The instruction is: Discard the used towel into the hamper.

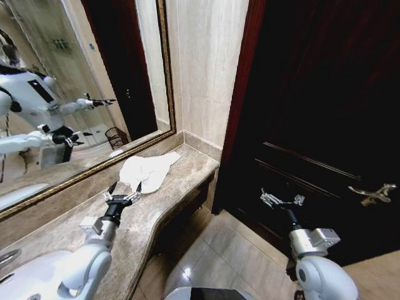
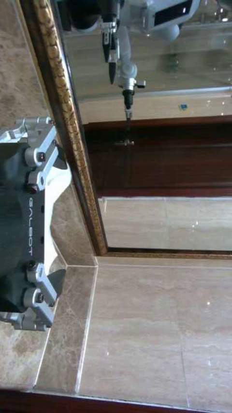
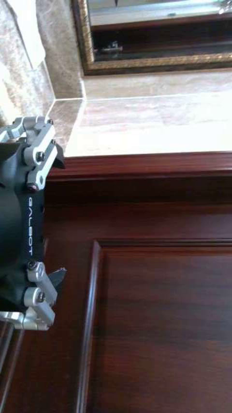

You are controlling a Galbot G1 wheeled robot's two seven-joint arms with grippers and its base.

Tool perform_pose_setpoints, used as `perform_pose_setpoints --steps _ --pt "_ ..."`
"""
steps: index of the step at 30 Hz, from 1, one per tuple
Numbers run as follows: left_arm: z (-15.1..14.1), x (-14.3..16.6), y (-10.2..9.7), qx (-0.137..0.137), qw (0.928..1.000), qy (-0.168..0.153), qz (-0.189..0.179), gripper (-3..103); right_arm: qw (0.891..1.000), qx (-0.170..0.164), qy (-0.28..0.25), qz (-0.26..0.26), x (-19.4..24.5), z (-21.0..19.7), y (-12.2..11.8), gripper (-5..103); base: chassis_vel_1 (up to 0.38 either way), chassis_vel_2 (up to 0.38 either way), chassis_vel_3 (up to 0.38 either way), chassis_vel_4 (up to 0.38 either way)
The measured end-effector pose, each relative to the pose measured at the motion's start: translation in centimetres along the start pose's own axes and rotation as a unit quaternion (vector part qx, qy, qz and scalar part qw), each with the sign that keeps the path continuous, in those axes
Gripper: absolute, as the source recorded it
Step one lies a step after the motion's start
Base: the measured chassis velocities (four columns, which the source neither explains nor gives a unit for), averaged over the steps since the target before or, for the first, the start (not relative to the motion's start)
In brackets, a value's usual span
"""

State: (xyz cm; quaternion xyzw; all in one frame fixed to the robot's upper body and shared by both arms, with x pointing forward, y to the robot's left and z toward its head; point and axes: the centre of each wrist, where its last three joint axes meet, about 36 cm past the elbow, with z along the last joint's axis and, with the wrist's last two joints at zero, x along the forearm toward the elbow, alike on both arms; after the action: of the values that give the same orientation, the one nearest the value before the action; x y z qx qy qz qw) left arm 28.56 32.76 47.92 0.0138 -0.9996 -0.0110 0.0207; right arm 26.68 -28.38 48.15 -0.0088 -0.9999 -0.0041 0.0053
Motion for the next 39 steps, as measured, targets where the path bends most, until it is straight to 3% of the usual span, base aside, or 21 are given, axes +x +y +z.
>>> perform_pose_setpoints --steps 4,11,16,17,18,23,39 --pt "-0.3 -1.8 0.9 -0.006 1.0000 0.000 0.006 100 1.000 0.009 0.017 0.004 -0.1 0.4 -0.7 100 0.000 0.000 0.000 0.000" --pt "-1.4 -4.3 1.1 -0.020 0.9991 0.038 -0.007 100 0.999 0.011 0.044 0.000 -0.2 0.4 -1.2 100 0.000 0.000 0.000 0.000" --pt "-2.1 -6.2 2.2 -0.024 0.9958 0.082 -0.031 100 0.999 0.008 0.045 -0.002 -0.3 0.4 -1.1 100 0.000 0.000 0.000 0.000" --pt "-2.2 -6.6 2.5 -0.023 0.9940 0.098 -0.042 100 0.999 0.008 0.045 -0.004 -0.5 0.4 -1.1 100 0.000 0.000 0.000 0.000" --pt "-2.8 -7.7 2.9 -0.018 0.9882 0.141 -0.058 100 0.999 0.013 0.049 -0.010 -1.0 0.8 -1.4 100 0.000 0.000 0.000 0.000" --pt "-3.3 -9.7 3.7 -0.025 0.9833 0.172 -0.053 100 0.999 0.016 0.045 -0.014 -1.4 1.0 -1.6 100 0.000 0.000 0.000 0.000" --pt "-1.9 -13.7 5.0 -0.012 0.9771 0.210 -0.032 100 0.999 0.012 0.029 -0.020 -1.4 0.5 -1.2 100 0.000 0.000 0.000 0.000"
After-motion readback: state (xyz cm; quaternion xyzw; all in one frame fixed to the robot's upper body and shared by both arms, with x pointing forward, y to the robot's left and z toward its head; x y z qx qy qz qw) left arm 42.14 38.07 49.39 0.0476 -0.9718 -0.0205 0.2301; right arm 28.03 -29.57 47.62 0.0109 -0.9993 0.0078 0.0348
